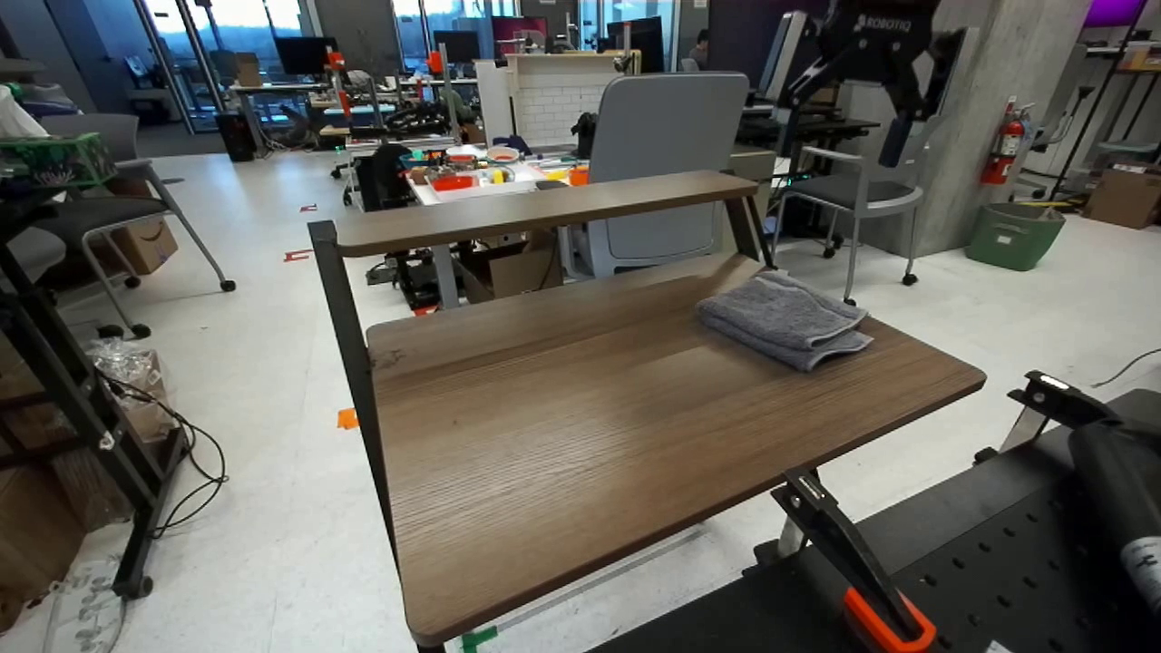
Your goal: Move the towel
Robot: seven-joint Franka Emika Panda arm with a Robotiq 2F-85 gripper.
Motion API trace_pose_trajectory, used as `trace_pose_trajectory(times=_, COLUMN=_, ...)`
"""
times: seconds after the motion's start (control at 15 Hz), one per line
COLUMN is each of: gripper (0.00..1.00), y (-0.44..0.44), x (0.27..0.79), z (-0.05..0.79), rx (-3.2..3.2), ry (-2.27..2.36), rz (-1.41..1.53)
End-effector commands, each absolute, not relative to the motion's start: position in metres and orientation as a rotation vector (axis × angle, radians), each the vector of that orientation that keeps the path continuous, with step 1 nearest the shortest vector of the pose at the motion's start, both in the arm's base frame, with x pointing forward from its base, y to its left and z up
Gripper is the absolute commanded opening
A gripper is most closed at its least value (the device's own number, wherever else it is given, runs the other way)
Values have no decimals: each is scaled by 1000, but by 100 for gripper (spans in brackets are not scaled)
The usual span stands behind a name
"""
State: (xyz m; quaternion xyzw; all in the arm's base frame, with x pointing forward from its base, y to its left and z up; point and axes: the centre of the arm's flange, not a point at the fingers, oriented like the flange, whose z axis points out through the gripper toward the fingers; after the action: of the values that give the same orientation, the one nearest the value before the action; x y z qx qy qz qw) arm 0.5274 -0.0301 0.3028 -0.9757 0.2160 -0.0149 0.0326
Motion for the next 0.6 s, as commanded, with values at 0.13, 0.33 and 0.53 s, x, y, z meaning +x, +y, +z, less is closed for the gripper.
trace_pose_trajectory(times=0.13, gripper=100, y=-77, x=596, z=236, rx=-2984, ry=860, rz=71)
trace_pose_trajectory(times=0.33, gripper=100, y=-93, x=608, z=202, rx=-2987, ry=914, rz=106)
trace_pose_trajectory(times=0.53, gripper=100, y=-107, x=619, z=168, rx=-2988, ry=976, rz=137)
